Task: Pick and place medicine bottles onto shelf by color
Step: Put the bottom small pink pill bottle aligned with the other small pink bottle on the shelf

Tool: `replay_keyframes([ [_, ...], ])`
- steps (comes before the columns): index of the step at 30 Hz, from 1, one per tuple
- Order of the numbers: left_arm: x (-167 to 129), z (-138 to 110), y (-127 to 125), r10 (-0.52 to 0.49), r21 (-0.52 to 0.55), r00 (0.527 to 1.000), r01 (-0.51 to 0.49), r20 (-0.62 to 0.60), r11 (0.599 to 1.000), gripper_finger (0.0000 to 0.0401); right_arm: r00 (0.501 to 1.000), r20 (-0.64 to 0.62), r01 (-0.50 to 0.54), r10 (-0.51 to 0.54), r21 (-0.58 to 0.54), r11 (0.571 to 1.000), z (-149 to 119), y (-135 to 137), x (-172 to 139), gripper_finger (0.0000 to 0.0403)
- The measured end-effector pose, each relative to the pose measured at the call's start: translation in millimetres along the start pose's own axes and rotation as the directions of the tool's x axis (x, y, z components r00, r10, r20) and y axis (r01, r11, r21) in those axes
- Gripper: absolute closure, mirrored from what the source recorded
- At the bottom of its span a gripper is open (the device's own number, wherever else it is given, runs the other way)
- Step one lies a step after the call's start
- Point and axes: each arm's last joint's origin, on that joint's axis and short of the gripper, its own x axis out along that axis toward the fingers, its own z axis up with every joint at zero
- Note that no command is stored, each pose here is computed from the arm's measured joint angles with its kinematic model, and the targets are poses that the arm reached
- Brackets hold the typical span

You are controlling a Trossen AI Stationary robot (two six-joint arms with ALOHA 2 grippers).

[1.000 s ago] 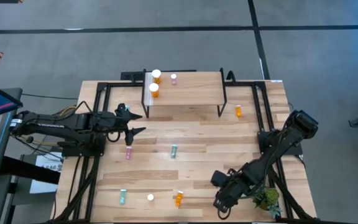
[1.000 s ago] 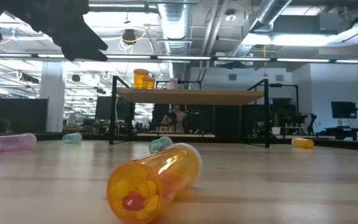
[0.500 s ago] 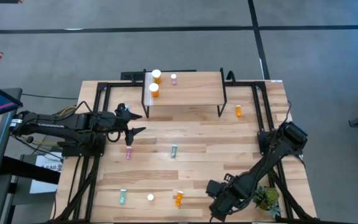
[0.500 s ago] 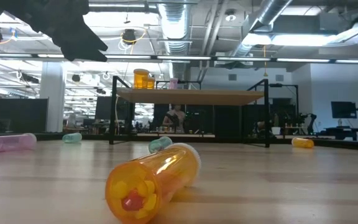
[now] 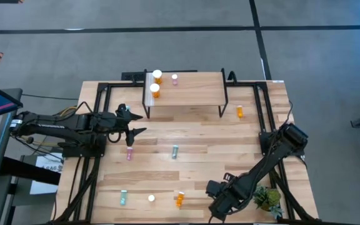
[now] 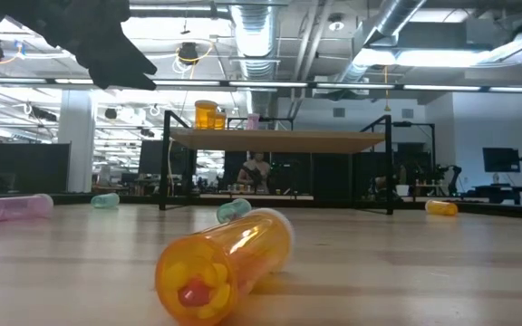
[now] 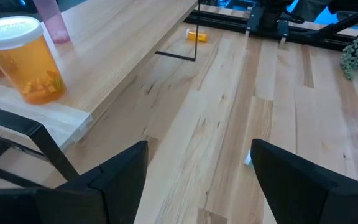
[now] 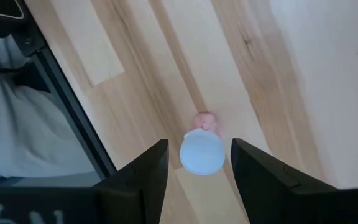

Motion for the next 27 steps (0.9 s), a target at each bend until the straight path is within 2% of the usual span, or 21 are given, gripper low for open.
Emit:
replay_keyframes([
  [7,0.0,0.0,0.0,0.0,0.001,1.0,0.0,0.0,1.0,0.0131,0.999,-0.016,0.045,-0.045,-0.002,0.999,-1.9,-5.0,-2.1,0.0207],
  [15,0.0,-0.3,0.0,0.0,0.008,1.0,0.0,-0.003,1.0,0.0131,0.999,0.036,0.028,-0.026,-0.058,0.998,-5.0,0.8,-0.6,0.0207],
  [27,-0.1,-2.2,0.4,0.003,0.015,1.0,-0.002,-0.022,1.0,0.0131,0.998,0.026,0.051,-0.049,-0.096,0.994,-6.0,1.7,9.6,0.0207],
])
